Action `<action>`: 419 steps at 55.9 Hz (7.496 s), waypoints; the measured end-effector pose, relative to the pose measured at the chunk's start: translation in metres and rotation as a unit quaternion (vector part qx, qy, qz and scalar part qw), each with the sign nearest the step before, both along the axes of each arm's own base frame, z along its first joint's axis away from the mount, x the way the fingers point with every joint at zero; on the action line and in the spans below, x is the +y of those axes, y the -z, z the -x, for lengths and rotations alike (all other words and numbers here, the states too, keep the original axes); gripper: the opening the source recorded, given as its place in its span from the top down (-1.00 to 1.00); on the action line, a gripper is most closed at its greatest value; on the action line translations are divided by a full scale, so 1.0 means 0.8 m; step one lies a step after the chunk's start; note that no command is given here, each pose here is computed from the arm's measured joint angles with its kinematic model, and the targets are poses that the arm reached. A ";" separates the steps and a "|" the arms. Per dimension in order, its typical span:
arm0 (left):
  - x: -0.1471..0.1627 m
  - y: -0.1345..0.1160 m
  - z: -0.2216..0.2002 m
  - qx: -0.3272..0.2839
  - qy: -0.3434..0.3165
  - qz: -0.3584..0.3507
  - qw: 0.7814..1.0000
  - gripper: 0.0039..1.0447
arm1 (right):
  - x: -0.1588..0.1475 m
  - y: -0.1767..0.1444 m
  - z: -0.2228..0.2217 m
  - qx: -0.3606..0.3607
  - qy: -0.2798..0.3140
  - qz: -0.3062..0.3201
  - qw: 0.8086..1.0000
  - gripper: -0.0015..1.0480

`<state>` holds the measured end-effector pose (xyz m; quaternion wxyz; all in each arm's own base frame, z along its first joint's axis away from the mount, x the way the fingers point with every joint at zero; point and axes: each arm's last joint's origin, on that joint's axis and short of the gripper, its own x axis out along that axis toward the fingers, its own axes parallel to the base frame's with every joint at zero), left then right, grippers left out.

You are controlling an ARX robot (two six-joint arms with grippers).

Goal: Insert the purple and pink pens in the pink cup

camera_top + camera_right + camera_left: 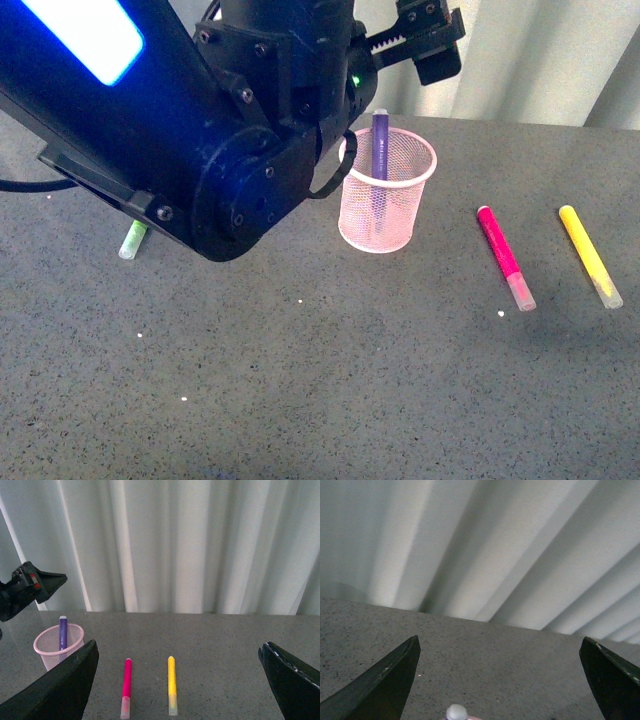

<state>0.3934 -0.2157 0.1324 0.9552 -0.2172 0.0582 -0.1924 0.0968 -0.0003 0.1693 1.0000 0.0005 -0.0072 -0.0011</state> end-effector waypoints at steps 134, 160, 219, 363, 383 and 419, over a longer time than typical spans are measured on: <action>0.270 -0.051 0.336 -0.068 -0.195 -0.212 0.955 0.93 | 0.000 0.000 0.000 0.000 0.000 0.000 1.000 -0.86; 0.270 -0.052 0.351 -0.069 -0.196 -0.211 0.955 0.93 | 0.000 0.000 0.000 0.000 0.000 0.000 1.000 -0.86; 0.270 -0.048 0.371 -0.066 -0.195 -0.212 0.955 -0.66 | -0.015 -0.033 -0.028 -0.005 0.138 0.007 0.990 -0.86; 0.270 -0.048 0.371 -0.066 -0.195 -0.213 0.955 -0.88 | 0.073 0.154 -0.375 0.486 -0.012 -0.031 0.873 0.58; 0.270 -0.048 0.371 -0.066 -0.195 -0.213 0.955 -0.88 | 0.060 0.142 -0.374 0.465 -0.004 -0.048 0.884 0.77; 0.270 -0.048 0.371 -0.066 -0.195 -0.213 0.955 -0.88 | 0.125 -0.048 -0.311 -0.082 -0.222 -0.010 0.971 0.77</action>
